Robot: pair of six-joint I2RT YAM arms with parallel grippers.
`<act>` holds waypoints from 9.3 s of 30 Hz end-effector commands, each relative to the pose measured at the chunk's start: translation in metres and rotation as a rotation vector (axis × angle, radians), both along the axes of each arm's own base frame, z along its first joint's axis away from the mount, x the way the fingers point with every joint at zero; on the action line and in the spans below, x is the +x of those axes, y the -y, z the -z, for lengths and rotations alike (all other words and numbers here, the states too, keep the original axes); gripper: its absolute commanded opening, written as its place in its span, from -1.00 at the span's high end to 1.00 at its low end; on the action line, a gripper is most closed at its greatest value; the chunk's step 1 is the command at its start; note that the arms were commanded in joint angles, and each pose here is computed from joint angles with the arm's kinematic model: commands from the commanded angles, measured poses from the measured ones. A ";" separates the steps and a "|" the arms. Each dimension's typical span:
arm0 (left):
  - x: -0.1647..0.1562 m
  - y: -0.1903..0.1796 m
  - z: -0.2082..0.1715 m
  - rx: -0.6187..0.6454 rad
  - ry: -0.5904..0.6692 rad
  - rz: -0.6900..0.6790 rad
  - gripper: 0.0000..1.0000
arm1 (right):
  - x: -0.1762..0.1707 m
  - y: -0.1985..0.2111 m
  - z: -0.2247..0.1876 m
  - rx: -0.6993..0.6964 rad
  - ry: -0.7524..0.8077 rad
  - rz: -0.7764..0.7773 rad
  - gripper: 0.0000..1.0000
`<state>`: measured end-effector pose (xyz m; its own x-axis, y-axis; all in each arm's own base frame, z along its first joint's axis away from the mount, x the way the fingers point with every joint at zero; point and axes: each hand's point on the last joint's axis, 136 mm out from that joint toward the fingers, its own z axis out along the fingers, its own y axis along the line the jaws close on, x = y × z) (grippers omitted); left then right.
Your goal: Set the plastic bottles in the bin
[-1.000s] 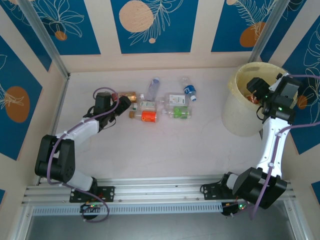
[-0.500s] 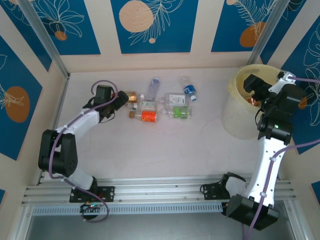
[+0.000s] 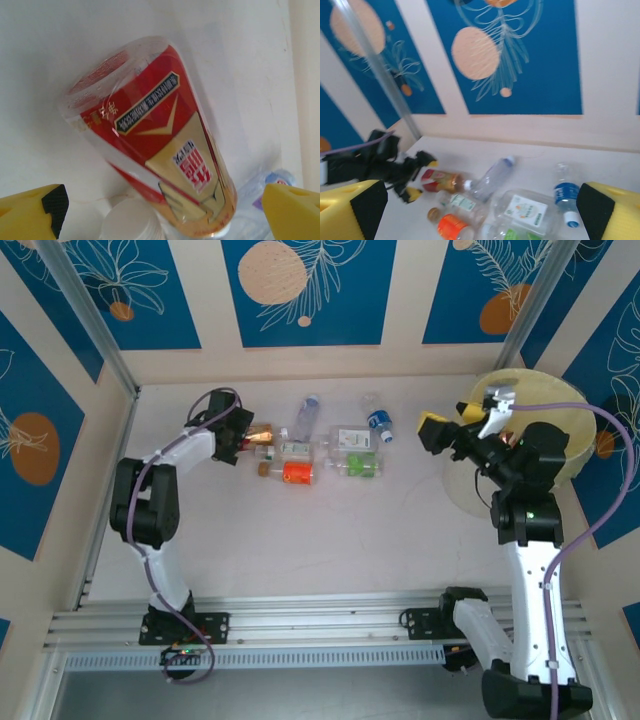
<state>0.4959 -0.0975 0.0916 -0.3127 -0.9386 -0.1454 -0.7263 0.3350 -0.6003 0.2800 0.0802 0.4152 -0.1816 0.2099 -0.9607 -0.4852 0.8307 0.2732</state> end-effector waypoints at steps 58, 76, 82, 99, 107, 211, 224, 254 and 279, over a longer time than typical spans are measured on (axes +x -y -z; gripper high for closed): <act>0.041 -0.065 -0.112 0.172 0.489 -0.046 1.00 | 0.033 -0.042 0.053 0.012 -0.086 -0.074 -0.98; -0.079 0.148 -0.274 0.182 1.062 1.041 1.00 | 0.052 -0.174 0.084 -0.133 -0.169 -0.438 -0.99; -0.098 0.174 -0.279 0.135 1.092 1.135 1.00 | 0.053 -0.220 0.090 -0.187 -0.159 -0.557 -0.99; -0.103 0.195 -0.274 0.046 1.080 1.167 1.00 | 0.090 -0.250 0.108 -0.030 -0.266 -0.536 -0.31; -0.107 0.189 -0.275 0.068 1.069 1.149 -1.00 | 0.091 -0.227 0.109 -0.069 -0.276 -0.464 -0.06; -0.066 0.050 -0.112 0.480 0.466 0.685 -1.00 | 0.126 0.167 0.078 0.123 -0.385 0.537 -0.93; -0.062 0.046 -0.097 0.458 0.395 0.657 -1.00 | 0.105 0.036 0.017 -0.082 -0.153 0.222 -0.99; -0.077 0.008 -0.075 0.411 0.279 0.523 -1.00 | 0.143 -0.109 0.320 -0.880 -0.611 -0.467 -0.98; -0.075 0.005 -0.058 0.349 0.248 0.506 -1.00 | 0.076 -0.119 0.344 -0.964 -0.777 -0.623 -0.99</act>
<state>0.4209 -0.1042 0.1547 -0.6156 -0.5510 -0.5633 -0.2719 0.8195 -0.5045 0.3605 0.1984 0.0648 -0.5720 -0.7715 -0.2786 -0.8178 0.5629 0.1201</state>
